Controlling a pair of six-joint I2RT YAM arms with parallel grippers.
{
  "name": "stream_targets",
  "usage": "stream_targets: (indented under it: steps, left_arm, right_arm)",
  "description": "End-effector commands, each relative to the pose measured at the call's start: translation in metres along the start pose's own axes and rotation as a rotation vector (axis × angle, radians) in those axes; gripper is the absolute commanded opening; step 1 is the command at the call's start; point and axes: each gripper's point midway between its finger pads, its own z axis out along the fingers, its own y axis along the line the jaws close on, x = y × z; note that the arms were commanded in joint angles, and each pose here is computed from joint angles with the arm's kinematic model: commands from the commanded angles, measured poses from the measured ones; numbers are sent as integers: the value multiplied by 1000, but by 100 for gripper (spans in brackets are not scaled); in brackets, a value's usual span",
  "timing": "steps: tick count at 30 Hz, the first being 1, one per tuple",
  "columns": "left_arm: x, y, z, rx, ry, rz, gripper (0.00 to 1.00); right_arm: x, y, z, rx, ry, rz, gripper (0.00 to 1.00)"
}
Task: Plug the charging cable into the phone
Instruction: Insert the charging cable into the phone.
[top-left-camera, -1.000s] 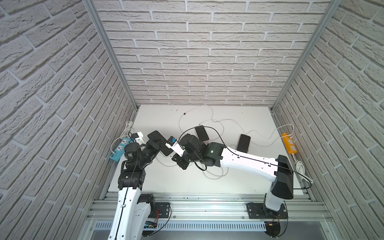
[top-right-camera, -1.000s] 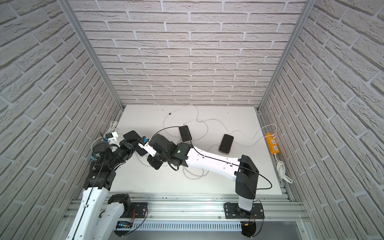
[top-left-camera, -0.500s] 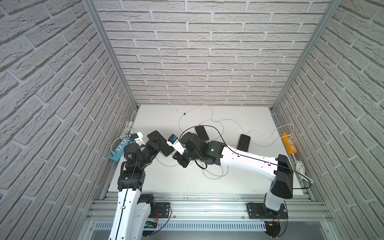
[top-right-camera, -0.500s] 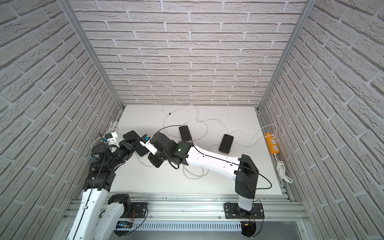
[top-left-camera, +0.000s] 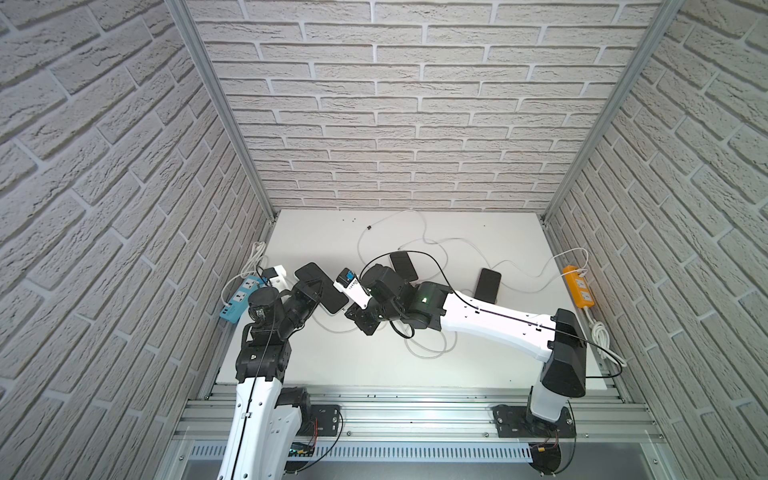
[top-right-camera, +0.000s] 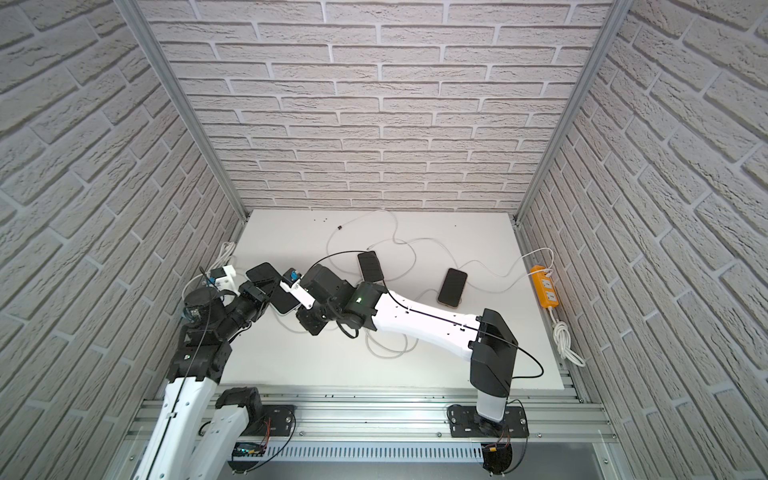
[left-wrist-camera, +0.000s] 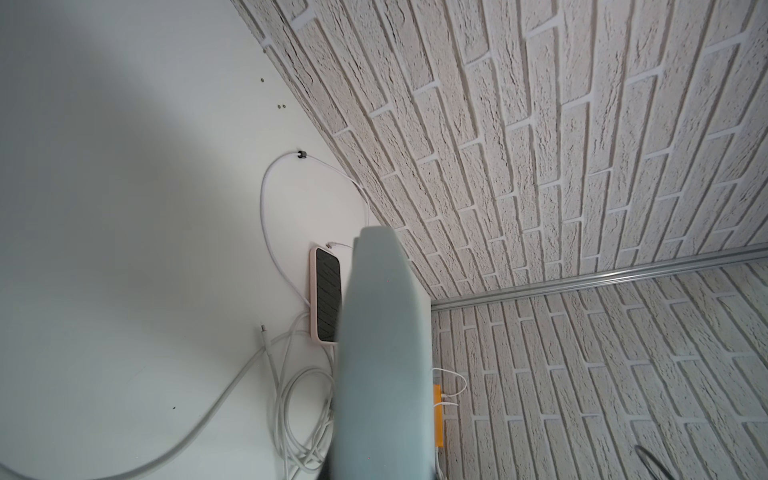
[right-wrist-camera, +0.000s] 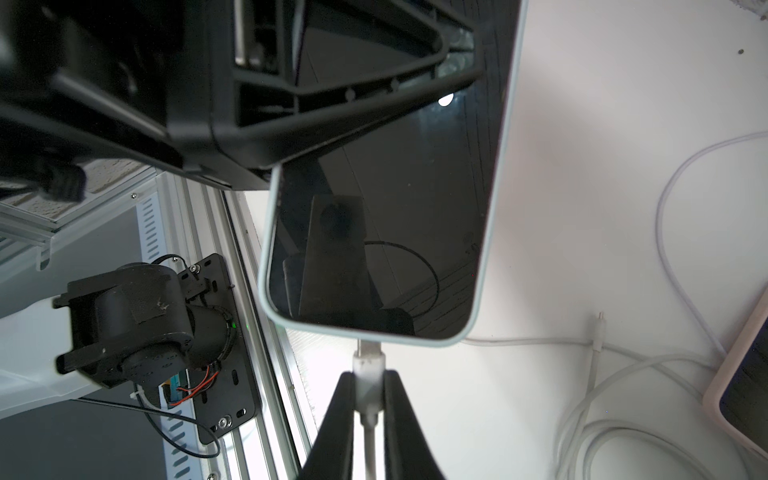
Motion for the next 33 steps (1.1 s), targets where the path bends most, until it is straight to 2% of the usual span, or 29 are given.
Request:
stream_targets:
  steps: [1, 15, 33]
  left_arm:
    - [-3, -12, -2, 53, -19, 41, 0]
    - [0, -14, -3, 61, -8, 37, 0]
    - [8, -14, -4, 59, 17, 32, 0]
  right_arm:
    - [-16, 4, -12, -16, -43, 10, 3]
    - [-15, 5, -2, -26, -32, 19, 3]
    - [-39, 2, 4, -20, -78, 42, 3]
